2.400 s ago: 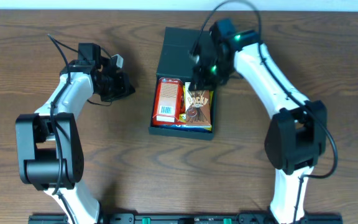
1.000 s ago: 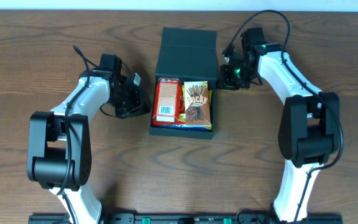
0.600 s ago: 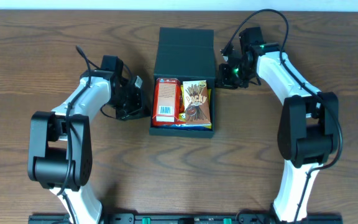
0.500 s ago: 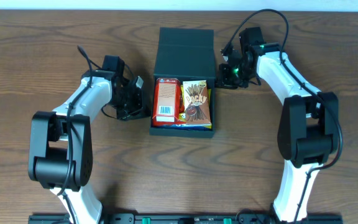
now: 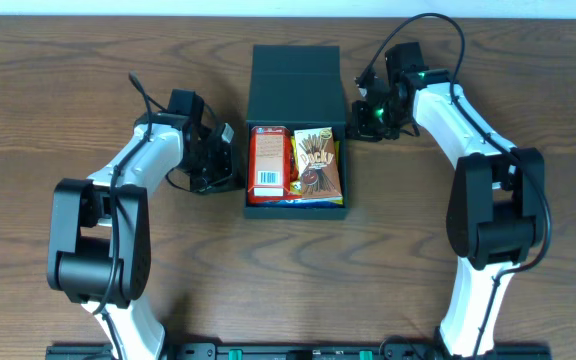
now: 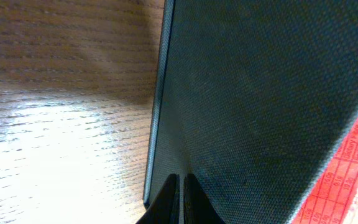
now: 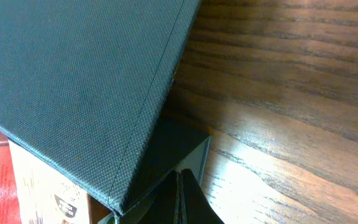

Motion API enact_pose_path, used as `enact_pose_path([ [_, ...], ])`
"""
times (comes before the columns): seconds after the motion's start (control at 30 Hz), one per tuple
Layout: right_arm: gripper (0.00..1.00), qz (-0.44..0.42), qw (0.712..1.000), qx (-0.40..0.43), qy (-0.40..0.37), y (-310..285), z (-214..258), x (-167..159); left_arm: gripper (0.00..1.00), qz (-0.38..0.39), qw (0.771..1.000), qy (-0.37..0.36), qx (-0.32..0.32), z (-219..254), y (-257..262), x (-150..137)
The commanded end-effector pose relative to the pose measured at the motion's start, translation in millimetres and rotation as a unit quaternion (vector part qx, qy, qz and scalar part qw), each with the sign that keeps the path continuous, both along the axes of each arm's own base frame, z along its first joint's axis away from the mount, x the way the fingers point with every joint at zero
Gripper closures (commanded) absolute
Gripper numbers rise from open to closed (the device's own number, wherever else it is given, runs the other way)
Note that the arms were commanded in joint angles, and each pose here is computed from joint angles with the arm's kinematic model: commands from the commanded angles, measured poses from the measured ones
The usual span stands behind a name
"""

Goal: Pack container
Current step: 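Move both grippers to the box lid's left and right edges, then swing the lid forward with both grippers to close the box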

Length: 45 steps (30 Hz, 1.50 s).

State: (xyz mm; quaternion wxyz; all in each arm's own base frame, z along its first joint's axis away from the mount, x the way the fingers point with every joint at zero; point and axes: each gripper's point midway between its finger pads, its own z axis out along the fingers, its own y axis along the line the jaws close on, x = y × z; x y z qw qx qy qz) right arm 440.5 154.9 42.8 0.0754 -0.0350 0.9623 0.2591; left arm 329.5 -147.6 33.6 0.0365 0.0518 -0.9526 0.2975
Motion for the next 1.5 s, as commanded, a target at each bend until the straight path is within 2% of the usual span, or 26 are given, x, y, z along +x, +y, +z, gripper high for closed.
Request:
enact_pose_path([
  [0.0,0.99,0.012,1.0,0.012,0.007,11,-3,-5,0.94,-0.017,1.0,0.006,-0.007,-3,-7,-7],
  [0.17,0.99,0.003,1.0,-0.019,0.011,-4,-8,-5,0.94,0.001,1.0,-0.007,0.005,-5,7,4],
  [0.33,0.98,-0.039,0.999,-0.021,-0.015,-35,-5,18,0.94,0.073,0.993,-0.095,-0.012,3,29,62],
  [0.47,0.99,-0.063,0.996,0.025,-0.053,-50,8,41,0.94,0.073,0.975,-0.199,-0.062,30,21,105],
  [0.6,0.99,-0.058,0.989,0.087,-0.1,-50,28,61,0.94,0.052,0.943,-0.31,-0.107,65,10,140],
  [0.77,0.99,-0.062,0.982,0.147,-0.103,-38,28,72,0.94,0.05,0.914,-0.38,-0.136,95,5,161],
  [0.9,0.99,-0.062,0.977,0.186,-0.088,-26,13,75,0.94,0.06,0.917,-0.375,-0.125,85,8,165],
  [1.0,0.99,-0.069,0.971,0.219,-0.069,-19,-1,78,0.95,0.127,0.93,-0.33,-0.1,57,20,174],
  [1.17,0.99,-0.082,0.968,0.233,-0.042,-16,-25,78,0.94,0.168,0.943,-0.268,-0.102,21,22,186],
  [1.3,0.99,-0.074,0.968,0.238,-0.034,-7,-28,74,0.95,0.17,0.955,-0.224,-0.098,3,19,189],
  [1.47,0.99,-0.051,0.968,0.243,-0.027,16,-28,67,0.94,0.165,0.957,-0.217,-0.096,2,12,192],
])
